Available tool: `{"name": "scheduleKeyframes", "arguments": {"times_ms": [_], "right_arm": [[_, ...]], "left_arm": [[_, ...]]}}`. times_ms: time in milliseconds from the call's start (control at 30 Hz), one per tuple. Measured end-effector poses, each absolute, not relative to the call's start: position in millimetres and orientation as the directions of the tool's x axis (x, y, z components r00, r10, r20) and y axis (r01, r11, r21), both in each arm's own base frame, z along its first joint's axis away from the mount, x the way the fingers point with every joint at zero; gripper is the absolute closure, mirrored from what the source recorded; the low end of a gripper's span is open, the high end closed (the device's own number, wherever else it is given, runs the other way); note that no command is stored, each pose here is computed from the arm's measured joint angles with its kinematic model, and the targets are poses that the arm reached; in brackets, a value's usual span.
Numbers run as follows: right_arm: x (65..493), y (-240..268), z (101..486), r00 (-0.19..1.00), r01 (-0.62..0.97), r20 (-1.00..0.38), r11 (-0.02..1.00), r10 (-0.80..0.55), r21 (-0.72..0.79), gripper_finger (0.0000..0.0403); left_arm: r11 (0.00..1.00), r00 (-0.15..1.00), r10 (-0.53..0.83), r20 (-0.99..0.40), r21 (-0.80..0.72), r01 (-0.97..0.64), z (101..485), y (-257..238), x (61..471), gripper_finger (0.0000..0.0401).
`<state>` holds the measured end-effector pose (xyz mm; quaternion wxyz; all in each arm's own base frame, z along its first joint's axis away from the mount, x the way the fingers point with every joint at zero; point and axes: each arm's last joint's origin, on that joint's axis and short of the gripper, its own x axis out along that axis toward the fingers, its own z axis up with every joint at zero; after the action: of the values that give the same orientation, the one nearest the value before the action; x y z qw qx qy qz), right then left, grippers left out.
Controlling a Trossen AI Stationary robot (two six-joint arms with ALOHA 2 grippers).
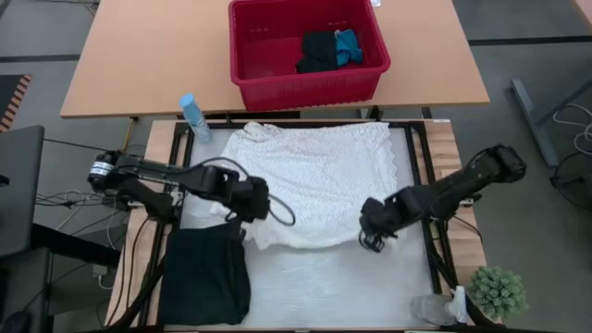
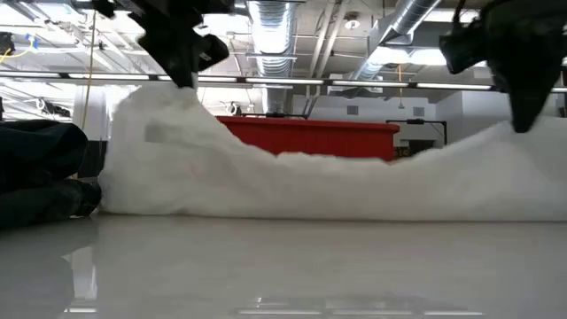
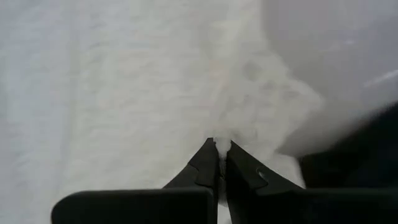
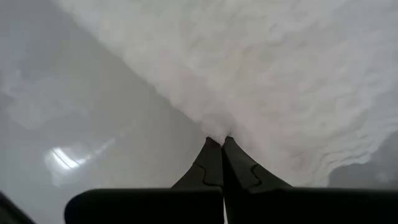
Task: Fold Laundry from Bin
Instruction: Fold the white dress from the red bin
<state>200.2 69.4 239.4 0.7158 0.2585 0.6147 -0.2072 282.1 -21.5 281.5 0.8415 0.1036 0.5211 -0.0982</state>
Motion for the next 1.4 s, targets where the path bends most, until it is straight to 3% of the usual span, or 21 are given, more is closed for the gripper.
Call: {"name": "scheduleKeyframes", "arguments": {"times_ms": [433,933,1167,1400], "right_arm": [[188.8,2.3,250.5,0.09,0.699,-0.995,0.714,-0.033,0.04,0.0389],[177.7,-64.6,250.2,0.066,0.777,-0.995,0.63,-0.074,0.004,0.0389],[184.4,-78.5,240.6,0.06,0.74,-0.998,0.672,-0.023,0.029,0.0389],[209.2,-88.7,203.2,-0.081,0.657,-0.996,0.753,0.024,-0.035,0.036]], "left_arm": [[0.972,0.431,0.111,-0.895,0.189,0.142,280.8,65.2,276.8,0.0401],[0.974,0.384,0.181,-0.905,0.22,0.058,274.0,127.1,259.8,0.0401],[0.991,0.33,0.084,-0.94,0.115,0.076,246.4,137.2,272.2,0.0401],[0.994,0.256,0.071,-0.964,0.091,0.068,222.6,144.0,281.5,0.0401]]}}
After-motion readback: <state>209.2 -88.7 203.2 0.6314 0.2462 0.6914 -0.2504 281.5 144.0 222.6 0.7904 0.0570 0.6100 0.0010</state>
